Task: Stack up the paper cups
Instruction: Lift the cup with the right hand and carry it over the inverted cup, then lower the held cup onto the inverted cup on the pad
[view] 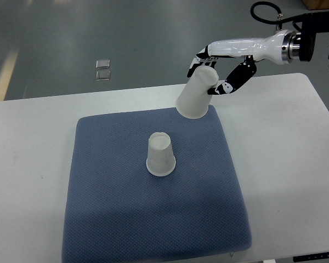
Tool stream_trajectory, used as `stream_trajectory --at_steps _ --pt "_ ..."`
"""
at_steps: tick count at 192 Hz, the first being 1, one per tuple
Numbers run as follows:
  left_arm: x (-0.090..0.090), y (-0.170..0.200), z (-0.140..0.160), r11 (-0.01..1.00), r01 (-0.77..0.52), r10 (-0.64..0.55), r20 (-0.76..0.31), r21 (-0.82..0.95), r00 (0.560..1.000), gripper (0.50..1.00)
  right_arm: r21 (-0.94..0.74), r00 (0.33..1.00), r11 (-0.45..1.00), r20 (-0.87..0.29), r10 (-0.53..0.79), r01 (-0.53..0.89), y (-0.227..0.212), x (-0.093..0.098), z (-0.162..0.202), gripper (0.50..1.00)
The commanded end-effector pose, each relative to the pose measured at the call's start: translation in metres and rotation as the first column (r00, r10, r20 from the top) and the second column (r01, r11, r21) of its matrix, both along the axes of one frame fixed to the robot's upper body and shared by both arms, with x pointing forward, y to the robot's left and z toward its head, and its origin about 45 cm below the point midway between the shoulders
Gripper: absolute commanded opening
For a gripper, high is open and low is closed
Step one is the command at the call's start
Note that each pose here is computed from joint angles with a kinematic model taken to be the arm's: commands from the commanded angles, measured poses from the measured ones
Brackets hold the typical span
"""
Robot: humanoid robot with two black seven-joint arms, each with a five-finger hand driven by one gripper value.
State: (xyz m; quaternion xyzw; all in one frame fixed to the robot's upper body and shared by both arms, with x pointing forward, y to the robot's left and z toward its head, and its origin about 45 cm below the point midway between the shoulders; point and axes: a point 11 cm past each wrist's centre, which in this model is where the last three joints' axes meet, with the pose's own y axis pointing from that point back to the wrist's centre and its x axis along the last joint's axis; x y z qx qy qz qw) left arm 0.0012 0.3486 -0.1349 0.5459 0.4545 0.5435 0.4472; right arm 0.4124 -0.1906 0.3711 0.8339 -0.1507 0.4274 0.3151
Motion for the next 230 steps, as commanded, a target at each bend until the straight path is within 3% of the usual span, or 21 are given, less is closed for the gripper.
stream_trajectory --at_steps 1,112,230 --pt "0.0 0.0 0.0 1.0 0.0 0.0 0.0 0.0 1.0 1.0 0.003 0.999 0.999 -0.003 0.041 -0.041 0.016 -0.003 0.002 0.625" --pt "0.0 0.0 0.0 1.0 0.0 0.0 0.0 0.0 1.0 1.0 -0.017 0.983 0.986 -0.087 0.164 -0.166 0.065 -0.019 -0.013 0.635" --pt "0.0 0.0 0.0 1.0 0.0 0.0 0.0 0.0 1.0 1.0 -0.063 0.982 0.984 -0.101 0.16 -0.167 0.078 -0.021 -0.027 0.646"
